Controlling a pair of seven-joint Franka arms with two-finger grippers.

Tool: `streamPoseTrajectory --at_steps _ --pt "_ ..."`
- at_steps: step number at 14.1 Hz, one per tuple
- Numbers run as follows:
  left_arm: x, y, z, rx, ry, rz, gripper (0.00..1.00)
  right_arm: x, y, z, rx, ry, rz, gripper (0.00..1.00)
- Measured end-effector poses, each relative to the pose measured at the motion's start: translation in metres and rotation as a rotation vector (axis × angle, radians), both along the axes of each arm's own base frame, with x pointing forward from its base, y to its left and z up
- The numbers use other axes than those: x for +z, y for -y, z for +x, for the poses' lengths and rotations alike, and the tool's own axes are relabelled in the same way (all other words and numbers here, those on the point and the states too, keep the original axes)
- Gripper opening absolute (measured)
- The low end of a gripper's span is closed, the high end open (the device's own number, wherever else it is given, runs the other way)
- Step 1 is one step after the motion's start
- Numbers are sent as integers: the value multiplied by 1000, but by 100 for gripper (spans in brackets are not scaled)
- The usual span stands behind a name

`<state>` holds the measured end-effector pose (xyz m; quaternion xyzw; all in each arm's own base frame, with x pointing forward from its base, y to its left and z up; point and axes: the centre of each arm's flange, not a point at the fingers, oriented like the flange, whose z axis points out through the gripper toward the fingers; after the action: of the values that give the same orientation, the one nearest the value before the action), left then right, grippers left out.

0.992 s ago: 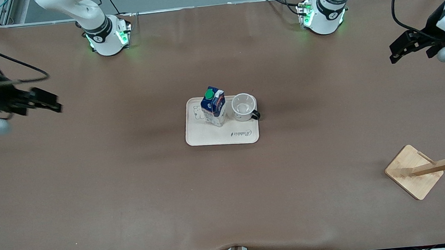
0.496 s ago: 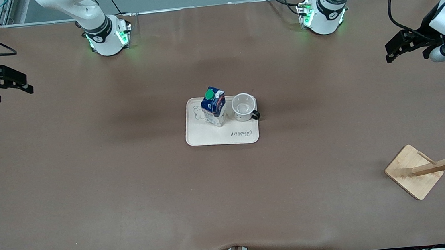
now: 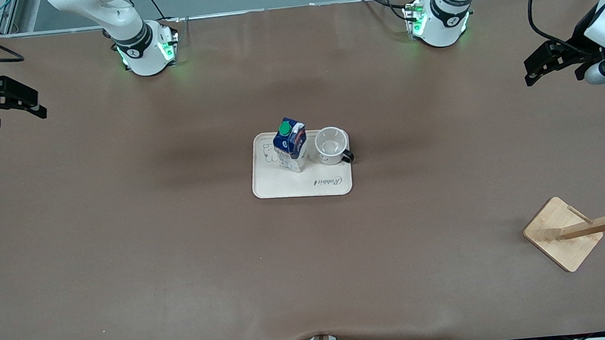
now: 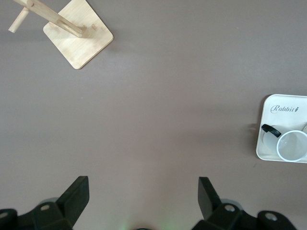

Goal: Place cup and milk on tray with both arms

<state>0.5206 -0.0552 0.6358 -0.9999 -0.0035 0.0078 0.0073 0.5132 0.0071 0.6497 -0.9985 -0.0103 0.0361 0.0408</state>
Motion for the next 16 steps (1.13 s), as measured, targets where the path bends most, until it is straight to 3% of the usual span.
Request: streamPoseTrajectory --at_steps 5,16 --pt "-1 5 -1 -10 -2 1 100 -8 7 3 -38 -26 -7 100" --pt "6 1 0 -2 13 -1 100 -5 -14 3 -16 -20 -32 100"
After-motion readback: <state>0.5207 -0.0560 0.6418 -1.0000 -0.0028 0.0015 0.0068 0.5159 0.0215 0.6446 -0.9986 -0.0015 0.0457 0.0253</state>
